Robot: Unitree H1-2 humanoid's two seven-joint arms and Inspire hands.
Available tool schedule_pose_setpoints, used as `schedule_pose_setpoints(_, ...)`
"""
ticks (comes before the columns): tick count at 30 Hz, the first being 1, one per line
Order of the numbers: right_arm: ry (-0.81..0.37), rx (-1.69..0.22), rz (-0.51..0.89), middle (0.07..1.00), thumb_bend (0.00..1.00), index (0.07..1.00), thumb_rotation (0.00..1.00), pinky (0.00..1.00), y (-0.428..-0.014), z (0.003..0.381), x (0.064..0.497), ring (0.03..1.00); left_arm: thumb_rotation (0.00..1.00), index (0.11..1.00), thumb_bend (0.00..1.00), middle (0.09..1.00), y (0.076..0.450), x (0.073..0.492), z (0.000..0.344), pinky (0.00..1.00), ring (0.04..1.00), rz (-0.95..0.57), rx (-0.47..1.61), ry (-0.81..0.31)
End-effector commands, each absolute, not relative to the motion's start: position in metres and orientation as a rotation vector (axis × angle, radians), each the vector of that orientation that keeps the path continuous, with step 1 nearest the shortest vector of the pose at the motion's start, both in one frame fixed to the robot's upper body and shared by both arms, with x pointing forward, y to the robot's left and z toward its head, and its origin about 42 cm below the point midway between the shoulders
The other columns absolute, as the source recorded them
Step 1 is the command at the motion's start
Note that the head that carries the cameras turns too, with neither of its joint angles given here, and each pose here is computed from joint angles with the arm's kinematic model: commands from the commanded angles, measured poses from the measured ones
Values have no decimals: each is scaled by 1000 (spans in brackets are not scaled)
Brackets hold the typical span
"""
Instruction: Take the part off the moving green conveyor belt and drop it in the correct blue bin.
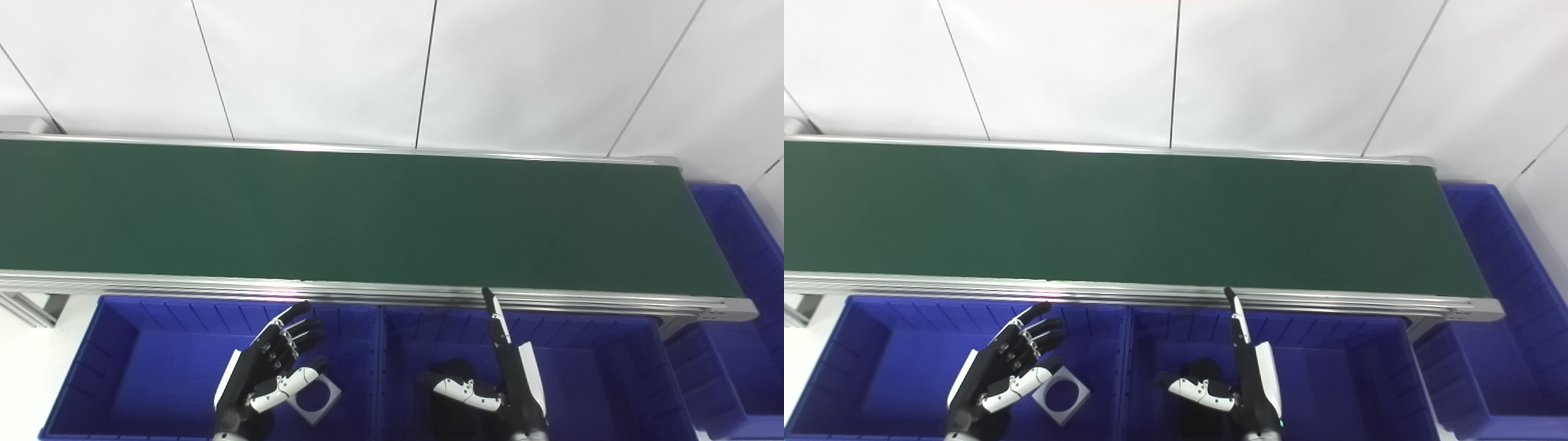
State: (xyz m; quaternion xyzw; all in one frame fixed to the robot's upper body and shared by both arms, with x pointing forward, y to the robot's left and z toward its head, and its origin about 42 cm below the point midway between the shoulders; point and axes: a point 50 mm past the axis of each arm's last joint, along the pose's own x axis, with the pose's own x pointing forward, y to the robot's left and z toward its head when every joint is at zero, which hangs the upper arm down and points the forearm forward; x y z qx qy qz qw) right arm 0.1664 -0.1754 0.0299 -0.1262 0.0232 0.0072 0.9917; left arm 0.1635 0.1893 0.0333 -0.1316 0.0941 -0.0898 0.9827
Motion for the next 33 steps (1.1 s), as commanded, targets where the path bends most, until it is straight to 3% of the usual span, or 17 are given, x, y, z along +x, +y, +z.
schedule_pose_setpoints(1,-68,-198,-9,960,775,960,206,850,-171,40,170,931,0,819,604,737,189,171,44,803,714,-200,-260,132)
schedule_pose_setpoints(6,-102,-153,-15,874,715,878,193,711,-169,35,169,827,0,817,595,738,190,172,42,797,715,-201,-263,132)
schedule_pose_setpoints(11,-68,-123,8,838,712,870,182,700,-166,26,168,791,0,815,598,738,189,173,37,801,719,-200,-264,138)
schedule_pose_setpoints(17,-1,-74,36,819,701,860,196,676,-165,9,167,758,0,804,627,730,190,175,26,738,704,-200,-258,139)
schedule_pose_setpoints(24,14,-80,73,827,684,847,157,668,-168,3,172,766,0,825,529,749,193,183,25,774,725,-201,-244,109)
schedule_pose_setpoints(33,11,-78,52,814,698,833,117,656,-168,5,171,762,0,825,585,754,192,188,31,765,721,-189,-256,96)
